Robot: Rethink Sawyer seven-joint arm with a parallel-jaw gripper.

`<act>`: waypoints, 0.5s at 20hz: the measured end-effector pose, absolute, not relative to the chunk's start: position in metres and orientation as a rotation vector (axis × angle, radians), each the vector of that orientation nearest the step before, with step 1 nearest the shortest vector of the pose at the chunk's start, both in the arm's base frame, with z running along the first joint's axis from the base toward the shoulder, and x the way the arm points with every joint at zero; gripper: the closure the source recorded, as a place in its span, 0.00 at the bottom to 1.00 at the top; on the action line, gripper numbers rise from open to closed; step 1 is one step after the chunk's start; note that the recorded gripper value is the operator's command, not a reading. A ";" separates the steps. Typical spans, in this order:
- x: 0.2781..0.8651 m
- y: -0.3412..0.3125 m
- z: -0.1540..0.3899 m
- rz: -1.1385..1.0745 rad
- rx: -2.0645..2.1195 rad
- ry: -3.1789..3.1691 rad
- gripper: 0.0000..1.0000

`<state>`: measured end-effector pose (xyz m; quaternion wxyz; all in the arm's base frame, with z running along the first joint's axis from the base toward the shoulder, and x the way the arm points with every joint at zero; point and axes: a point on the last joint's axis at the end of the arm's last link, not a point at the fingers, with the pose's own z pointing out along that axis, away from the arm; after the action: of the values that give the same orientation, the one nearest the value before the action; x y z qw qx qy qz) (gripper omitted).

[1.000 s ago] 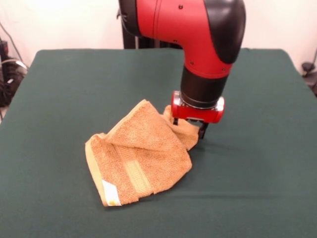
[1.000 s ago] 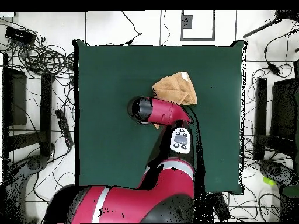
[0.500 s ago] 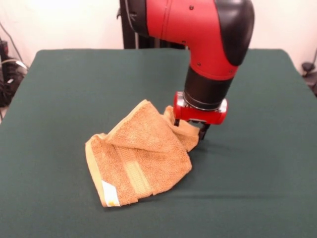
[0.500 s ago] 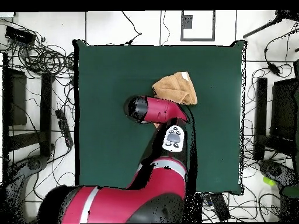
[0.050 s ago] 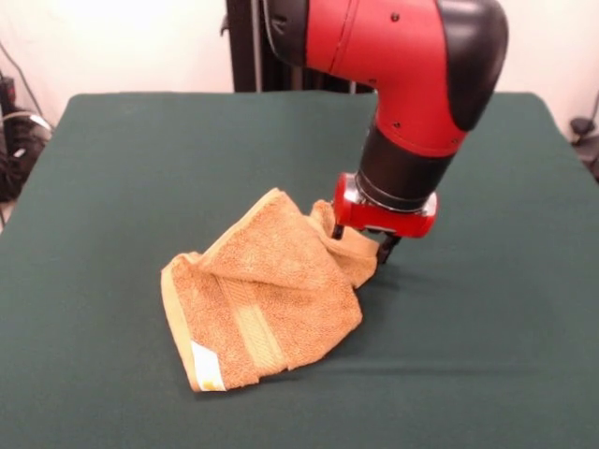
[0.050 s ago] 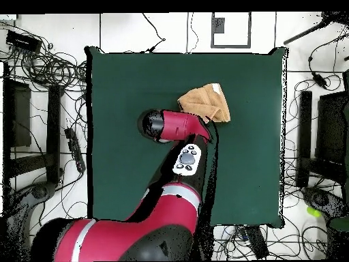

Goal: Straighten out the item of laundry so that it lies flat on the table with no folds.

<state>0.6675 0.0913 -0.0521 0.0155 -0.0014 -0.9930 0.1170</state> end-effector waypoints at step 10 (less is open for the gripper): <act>0.670 0.083 -0.052 0.272 -0.075 -3.070 0.00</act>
<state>0.6696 0.0830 -0.0516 0.0295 -0.0244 -0.9954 0.0881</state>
